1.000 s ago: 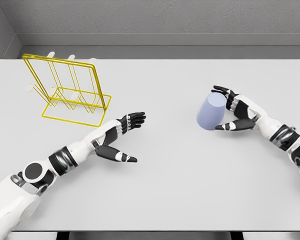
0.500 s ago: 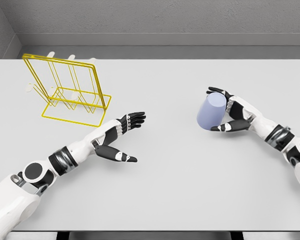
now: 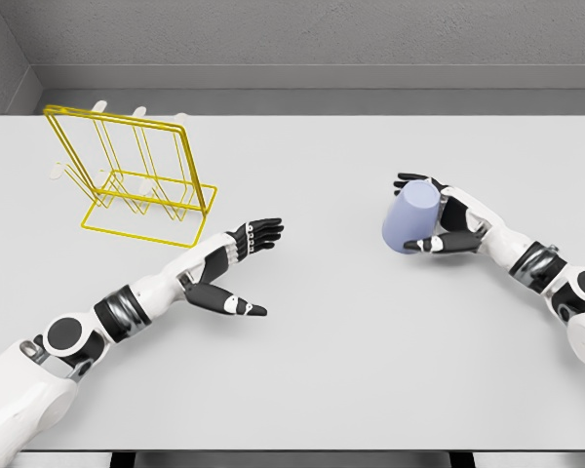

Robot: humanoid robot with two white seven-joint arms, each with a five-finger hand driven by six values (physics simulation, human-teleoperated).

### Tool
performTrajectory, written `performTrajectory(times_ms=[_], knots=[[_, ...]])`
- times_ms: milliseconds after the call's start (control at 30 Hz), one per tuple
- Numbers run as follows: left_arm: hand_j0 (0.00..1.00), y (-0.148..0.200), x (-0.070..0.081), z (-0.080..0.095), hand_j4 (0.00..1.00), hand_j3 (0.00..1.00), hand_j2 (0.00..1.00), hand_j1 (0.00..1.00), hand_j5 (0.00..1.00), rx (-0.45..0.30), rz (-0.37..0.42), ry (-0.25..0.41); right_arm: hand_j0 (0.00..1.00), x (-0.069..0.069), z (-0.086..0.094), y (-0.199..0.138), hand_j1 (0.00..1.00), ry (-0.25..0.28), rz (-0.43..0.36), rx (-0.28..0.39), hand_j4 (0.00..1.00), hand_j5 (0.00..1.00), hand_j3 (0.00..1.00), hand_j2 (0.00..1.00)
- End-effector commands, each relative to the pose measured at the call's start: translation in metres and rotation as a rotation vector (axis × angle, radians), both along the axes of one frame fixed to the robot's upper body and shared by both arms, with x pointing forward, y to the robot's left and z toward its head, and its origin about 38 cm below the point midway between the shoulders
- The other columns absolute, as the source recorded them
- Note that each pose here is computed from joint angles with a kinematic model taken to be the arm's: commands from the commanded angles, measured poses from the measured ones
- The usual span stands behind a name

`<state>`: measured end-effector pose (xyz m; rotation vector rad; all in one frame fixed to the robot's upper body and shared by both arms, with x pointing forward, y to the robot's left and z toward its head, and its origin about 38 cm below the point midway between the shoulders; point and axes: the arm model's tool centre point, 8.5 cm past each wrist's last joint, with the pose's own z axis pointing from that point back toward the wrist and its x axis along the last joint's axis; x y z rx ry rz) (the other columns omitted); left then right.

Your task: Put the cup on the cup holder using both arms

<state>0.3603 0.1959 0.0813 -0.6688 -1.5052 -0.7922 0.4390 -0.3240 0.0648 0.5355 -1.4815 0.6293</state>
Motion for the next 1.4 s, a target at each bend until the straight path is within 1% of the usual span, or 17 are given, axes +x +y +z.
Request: performTrajectory(times_ms=[0,67,100,267,333,400,467,600,667,800,867,1000,1033,1133,1233,1367], knots=[[1.00,0.000,0.000,0.000,1.00,1.00,1.00,1.00,1.00,-0.004,0.001,0.001,0.80,-0.001,-0.002,0.001,0.80,0.003,0.007,-0.009,0.80,0.80,0.80,0.80],[1.00,0.000,0.000,0.000,1.00,1.00,1.00,1.00,1.00,-0.004,0.001,0.001,0.72,-0.001,-0.001,0.001,0.72,0.001,0.007,-0.008,0.72,0.72,0.72,0.72],[1.00,0.001,0.000,0.000,1.00,1.00,1.00,1.00,1.00,-0.003,0.002,0.002,0.70,0.000,0.000,0.001,0.70,-0.003,0.008,-0.009,0.70,0.70,0.70,0.70],[1.00,0.002,0.000,0.000,1.00,1.00,1.00,1.00,1.00,-0.006,0.003,0.006,0.70,0.001,0.004,0.003,0.70,-0.024,0.018,-0.008,0.70,0.70,0.70,0.70],[1.00,0.002,0.000,0.001,1.00,1.00,1.00,1.00,1.00,-0.006,0.003,0.004,0.70,0.004,0.011,0.003,0.70,-0.040,0.021,-0.009,0.70,0.70,0.70,0.70],[1.00,0.002,0.000,0.001,1.00,1.00,1.00,1.00,1.00,-0.004,0.003,0.004,0.70,0.005,0.017,0.006,0.70,-0.056,0.034,-0.002,0.70,0.70,0.70,0.70],[1.00,0.003,0.000,0.000,1.00,1.00,1.00,1.00,1.00,-0.003,0.005,0.007,0.70,0.007,0.026,0.008,0.70,-0.084,0.046,0.001,0.70,0.70,0.70,0.70],[1.00,0.002,0.000,0.000,1.00,1.00,1.00,1.00,1.00,-0.005,0.004,0.005,0.70,0.006,0.030,0.012,0.70,-0.095,0.060,0.008,0.70,0.70,0.70,0.70],[1.00,0.002,0.000,0.000,1.00,1.00,1.00,1.00,1.00,-0.006,0.004,0.006,0.70,0.006,0.034,0.015,0.70,-0.106,0.072,0.011,0.70,0.70,0.70,0.70],[1.00,0.003,0.000,0.000,1.00,1.00,1.00,1.00,1.00,-0.003,0.005,0.007,0.71,0.002,0.050,0.029,0.71,-0.144,0.127,0.030,0.71,0.71,0.71,0.71],[1.00,0.004,0.001,0.000,1.00,1.00,1.00,1.00,1.00,-0.002,0.006,0.007,0.71,-0.002,0.055,0.038,0.71,-0.157,0.158,0.044,0.71,0.71,0.71,0.71],[1.00,0.005,0.001,0.000,1.00,1.00,1.00,1.00,1.00,-0.002,0.011,0.008,0.71,-0.007,0.058,0.053,0.71,-0.166,0.201,0.061,0.71,0.71,0.71,0.71],[1.00,0.009,0.003,0.002,1.00,1.00,1.00,1.00,1.00,-0.005,0.022,0.001,0.71,-0.008,0.059,0.056,0.71,-0.169,0.210,0.066,0.71,0.71,0.71,0.71],[1.00,0.010,0.005,0.002,1.00,1.00,1.00,1.00,1.00,-0.005,0.028,-0.001,0.71,-0.012,0.059,0.068,0.71,-0.168,0.244,0.077,0.71,0.71,0.71,0.71],[1.00,0.009,0.007,-0.002,1.00,1.00,1.00,1.00,1.00,-0.004,0.036,0.006,0.71,-0.017,0.053,0.078,0.71,-0.153,0.269,0.081,0.71,0.71,0.71,0.71],[1.00,0.009,0.006,-0.003,1.00,1.00,1.00,1.00,1.00,0.000,0.035,0.007,0.71,-0.018,0.049,0.095,0.71,-0.145,0.290,0.111,0.71,0.71,0.71,0.71]])
